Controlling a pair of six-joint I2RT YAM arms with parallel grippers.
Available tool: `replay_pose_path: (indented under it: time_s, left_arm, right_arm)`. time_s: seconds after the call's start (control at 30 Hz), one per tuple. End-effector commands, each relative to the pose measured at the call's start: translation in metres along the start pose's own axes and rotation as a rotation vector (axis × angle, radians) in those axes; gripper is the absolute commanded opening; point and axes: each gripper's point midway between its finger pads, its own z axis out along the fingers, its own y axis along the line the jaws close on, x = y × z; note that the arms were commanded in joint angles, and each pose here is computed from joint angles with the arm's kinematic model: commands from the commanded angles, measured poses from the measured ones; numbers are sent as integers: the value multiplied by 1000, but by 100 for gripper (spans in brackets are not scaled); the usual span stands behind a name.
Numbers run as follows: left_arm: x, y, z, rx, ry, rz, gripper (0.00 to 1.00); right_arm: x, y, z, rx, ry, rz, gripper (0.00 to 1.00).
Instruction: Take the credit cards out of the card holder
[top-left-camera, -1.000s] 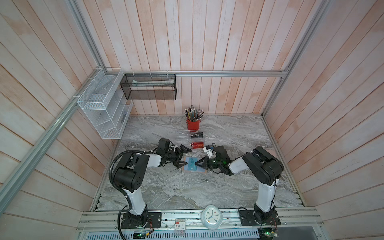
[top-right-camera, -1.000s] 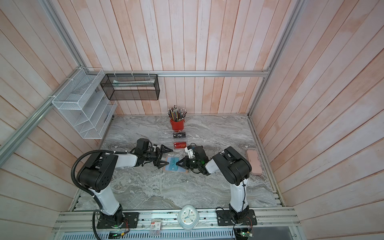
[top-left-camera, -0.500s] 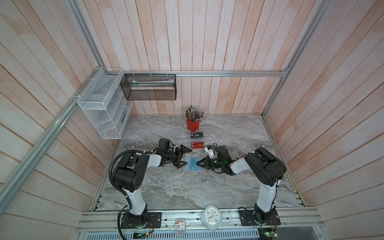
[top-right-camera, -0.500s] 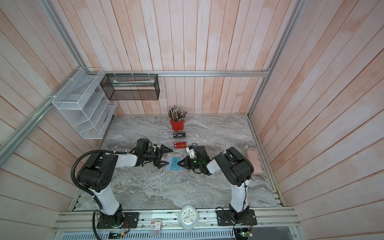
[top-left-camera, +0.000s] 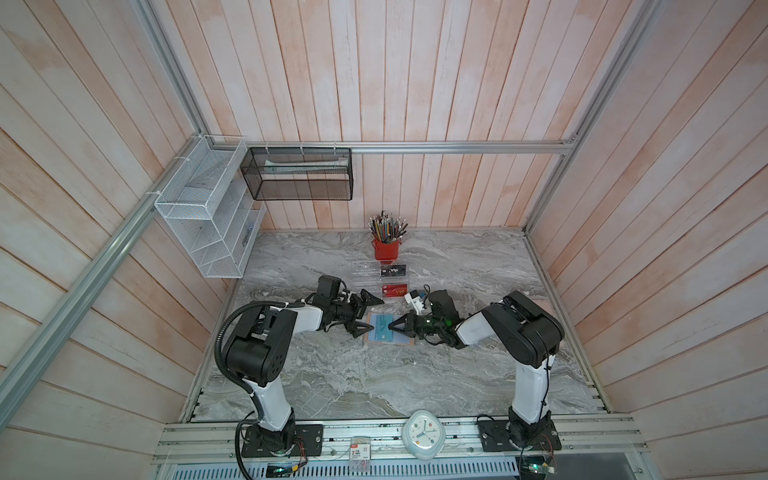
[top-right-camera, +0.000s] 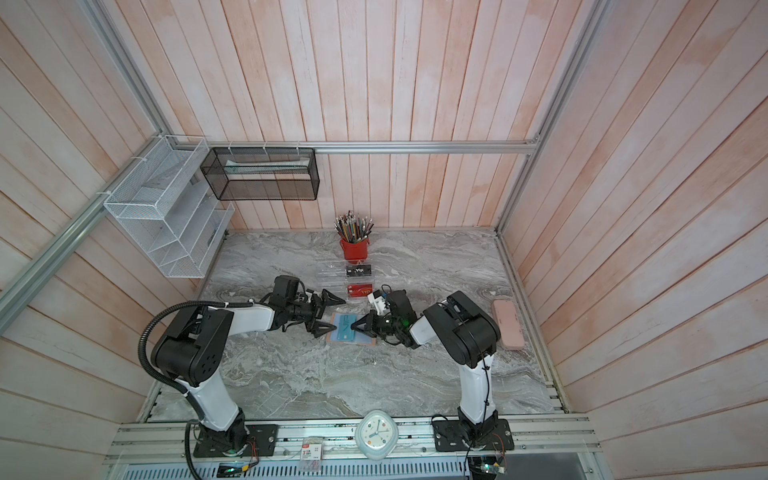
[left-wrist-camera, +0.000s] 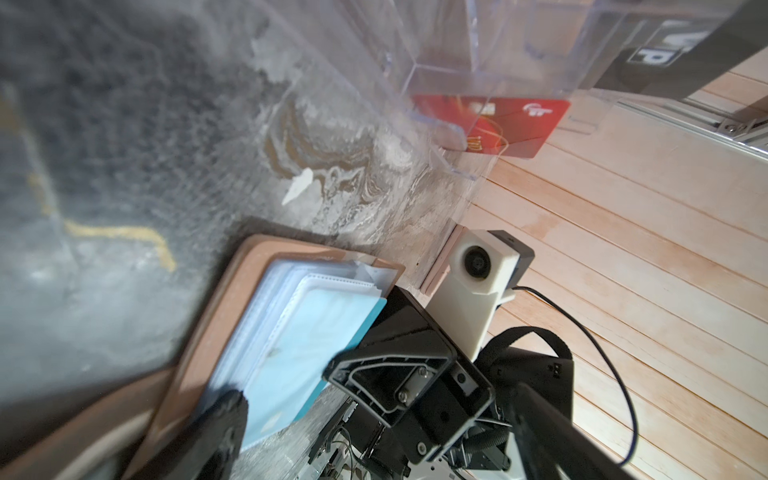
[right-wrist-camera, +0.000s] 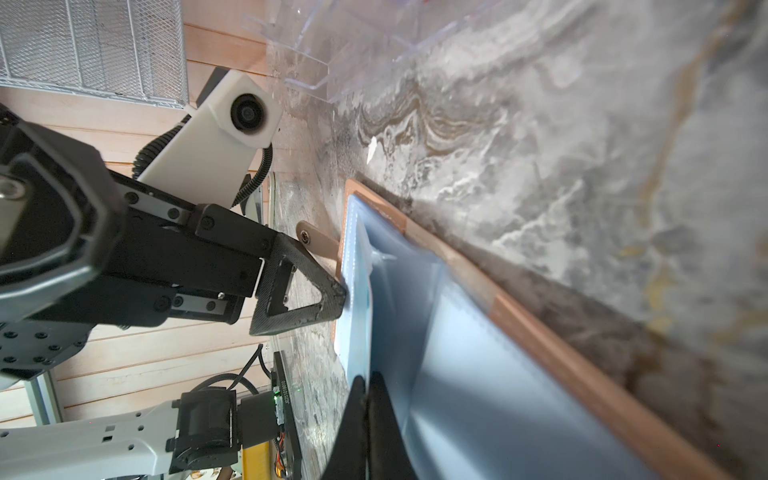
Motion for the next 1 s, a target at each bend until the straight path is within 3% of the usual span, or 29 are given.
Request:
replay_pose_path:
  time_s: [0.0,0.37,0.97]
  left_arm:
    - [-2,-6,-4,-41,-20,62,100]
    - [-3,-15,0,-52,-26,87,100]
    - [-7,4,11,-77,-26,68,100]
  right_arm:
    - [2,1,5,-21,17,2,0]
    - [-1,3,11,-55,15,28,0]
    - [0,-5,14,-25,18,29,0]
